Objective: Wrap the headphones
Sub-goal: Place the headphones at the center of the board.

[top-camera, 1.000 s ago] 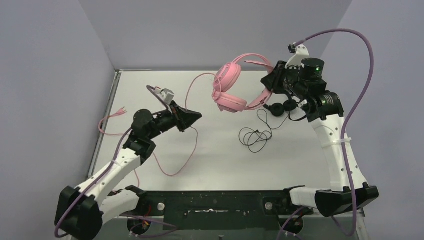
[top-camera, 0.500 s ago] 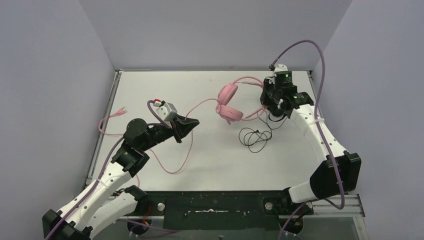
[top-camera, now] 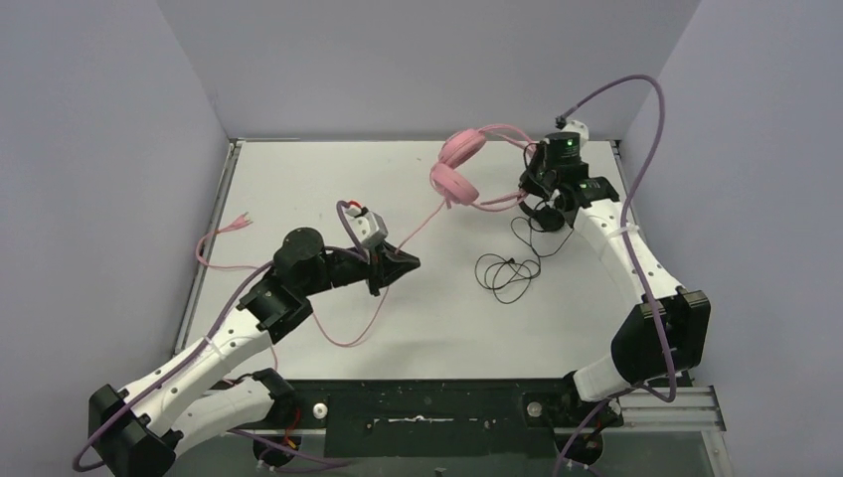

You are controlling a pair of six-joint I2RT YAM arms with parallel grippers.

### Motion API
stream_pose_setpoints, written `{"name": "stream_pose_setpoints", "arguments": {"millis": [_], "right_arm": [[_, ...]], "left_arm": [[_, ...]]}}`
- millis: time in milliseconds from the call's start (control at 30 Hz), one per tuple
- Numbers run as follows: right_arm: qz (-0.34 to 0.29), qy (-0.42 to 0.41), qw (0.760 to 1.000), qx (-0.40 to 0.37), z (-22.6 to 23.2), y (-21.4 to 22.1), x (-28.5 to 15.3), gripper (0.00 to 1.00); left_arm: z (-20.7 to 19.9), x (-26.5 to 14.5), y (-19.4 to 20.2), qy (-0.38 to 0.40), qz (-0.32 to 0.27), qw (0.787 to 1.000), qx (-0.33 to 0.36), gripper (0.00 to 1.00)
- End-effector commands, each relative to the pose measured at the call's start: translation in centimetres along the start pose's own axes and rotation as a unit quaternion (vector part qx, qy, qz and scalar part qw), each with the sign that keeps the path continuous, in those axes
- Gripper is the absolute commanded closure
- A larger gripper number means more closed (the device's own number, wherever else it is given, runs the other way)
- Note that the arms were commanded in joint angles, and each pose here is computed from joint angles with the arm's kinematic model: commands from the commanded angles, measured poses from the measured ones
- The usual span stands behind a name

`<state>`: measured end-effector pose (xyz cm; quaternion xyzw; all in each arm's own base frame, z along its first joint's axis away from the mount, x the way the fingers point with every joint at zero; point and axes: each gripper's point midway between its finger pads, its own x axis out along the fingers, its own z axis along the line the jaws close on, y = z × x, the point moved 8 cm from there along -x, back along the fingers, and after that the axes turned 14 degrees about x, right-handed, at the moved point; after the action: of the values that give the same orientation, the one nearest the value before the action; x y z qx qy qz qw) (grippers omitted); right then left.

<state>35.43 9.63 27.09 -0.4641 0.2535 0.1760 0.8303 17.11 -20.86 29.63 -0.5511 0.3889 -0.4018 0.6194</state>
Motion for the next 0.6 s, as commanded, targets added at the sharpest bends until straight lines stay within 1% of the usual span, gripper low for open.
{"name": "stream_pose_setpoints", "arguments": {"millis": [0,100,200,233,267,300,367,400,467,567], "right_arm": [[-0.098,-0.156,0.973,0.137,4.5,-6.2,-1.5,1.0],[-0.116,-0.201,0.968,0.092,5.5,-7.1,-2.1,1.0],[-0.146,-0.217,0.965,0.027,5.6,-8.2,-2.5,1.0],[-0.148,-0.227,0.963,-0.001,5.7,-8.4,-2.6,1.0],[-0.15,-0.237,0.96,-0.03,5.9,-8.7,-2.8,1.0],[-0.146,-0.245,0.957,-0.059,6.1,-8.6,-2.7,1.0],[-0.139,-0.267,0.945,-0.126,6.3,-8.5,-2.5,1.0],[-0.136,-0.275,0.937,-0.165,6.4,-8.2,-2.3,1.0],[-0.131,-0.278,0.922,-0.235,6.3,-7.7,-1.7,1.0],[-0.106,-0.272,0.884,-0.366,6.6,-6.2,-1.4,1.0]], "left_arm": [[-1.8,1.2,-1.1,0.054,0.008,0.998,0.022,1.0],[-2.4,2.0,-0.3,0.069,0.031,0.997,0.016,1.0],[-2.6,2.6,0.4,0.076,0.059,0.995,0.006,1.0],[-2.5,2.6,0.5,0.073,0.07,0.995,0.003,0.91],[-2.4,2.6,0.6,0.066,0.08,0.995,0.001,0.78],[-2.2,2.5,0.6,0.057,0.088,0.995,0.001,0.62],[-1.8,2.0,0.2,0.044,0.098,0.994,0.006,0.38],[-1.7,1.6,-0.2,0.038,0.097,0.994,0.012,0.3],[-1.1,0.7,-0.8,0.019,0.085,0.996,0.02,0.26],[0.8,-0.7,-1.7,-0.054,0.059,0.997,0.014,0.25]]}}
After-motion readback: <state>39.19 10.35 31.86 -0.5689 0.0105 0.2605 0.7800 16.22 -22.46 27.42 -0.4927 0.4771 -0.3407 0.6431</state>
